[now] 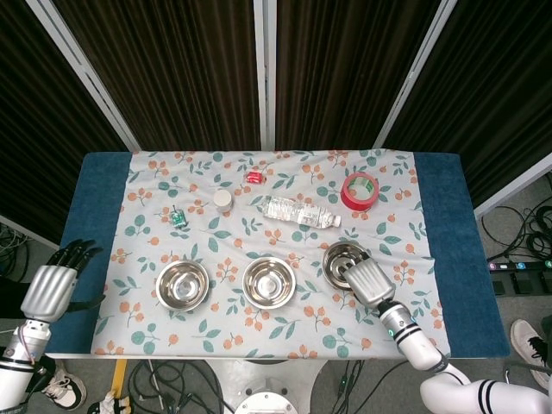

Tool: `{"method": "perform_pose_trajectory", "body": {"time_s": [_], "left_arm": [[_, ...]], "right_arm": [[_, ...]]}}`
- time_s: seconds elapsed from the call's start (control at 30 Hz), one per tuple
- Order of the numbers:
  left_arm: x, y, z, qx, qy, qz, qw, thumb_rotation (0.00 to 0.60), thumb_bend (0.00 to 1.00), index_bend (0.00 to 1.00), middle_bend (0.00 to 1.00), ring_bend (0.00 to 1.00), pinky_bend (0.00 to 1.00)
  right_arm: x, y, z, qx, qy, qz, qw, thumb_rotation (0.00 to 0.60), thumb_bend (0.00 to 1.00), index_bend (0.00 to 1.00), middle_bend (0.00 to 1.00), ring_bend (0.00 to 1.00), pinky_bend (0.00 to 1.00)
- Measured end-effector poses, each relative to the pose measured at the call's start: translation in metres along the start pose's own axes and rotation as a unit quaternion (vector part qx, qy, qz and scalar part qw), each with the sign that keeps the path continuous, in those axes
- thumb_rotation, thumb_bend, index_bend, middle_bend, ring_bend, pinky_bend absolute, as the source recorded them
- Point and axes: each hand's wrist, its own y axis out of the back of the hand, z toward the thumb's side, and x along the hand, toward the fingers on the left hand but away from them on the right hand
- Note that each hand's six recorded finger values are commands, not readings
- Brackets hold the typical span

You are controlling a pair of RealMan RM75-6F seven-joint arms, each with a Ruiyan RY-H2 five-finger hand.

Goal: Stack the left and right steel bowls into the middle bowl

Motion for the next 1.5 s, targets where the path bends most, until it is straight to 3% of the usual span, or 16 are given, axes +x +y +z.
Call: {"method": "perform_pose_trajectory", "body": {"time_s": [0.17,0.37,0.7,0.9,1.23,1.5], "left_arm": [[0.001,-0.002,-0.002,0.003,0.001,-0.002,1.0,0.524,0.16,0.24,0.22,0.12,0.23],[0.003,-0.009,-0.01,0.007,0.008,-0.008,0.9999,0.582,0.16,0.24,0.22,0.12,0.23],[0.006,-0.019,-0.021,0.0,0.017,-0.018,0.9997,0.582,0.16,0.24,0.22,0.12,0.23],[0.006,-0.02,-0.022,-0.004,0.018,-0.019,0.9996,0.583,0.16,0.24,0.22,0.12,0.23],[0.008,-0.018,-0.023,-0.01,0.019,-0.015,0.9997,0.58,0.16,0.24,0.22,0.12,0.23],[0.008,-0.011,-0.027,-0.015,0.027,-0.004,0.9995,0.582,0.16,0.24,0.22,0.12,0.23]], "right_arm": [[-0.008,-0.001,0.003,0.009,0.002,-0.007,0.9999,0.6,0.19,0.48,0.52,0.43,0.28],[-0.014,-0.005,0.007,0.019,-0.002,-0.017,0.9997,0.6,0.27,0.57,0.58,0.44,0.27],[-0.016,-0.019,0.009,0.023,-0.008,-0.001,0.9997,0.6,0.33,0.64,0.62,0.45,0.26],[-0.016,-0.015,0.011,0.02,-0.007,-0.01,0.9997,0.6,0.35,0.65,0.63,0.45,0.26],[-0.016,0.012,0.02,0.017,0.01,-0.054,0.9984,0.6,0.36,0.66,0.63,0.45,0.25],[-0.026,0.055,0.06,0.019,0.069,-0.099,0.9925,0.6,0.36,0.66,0.63,0.45,0.24]]}}
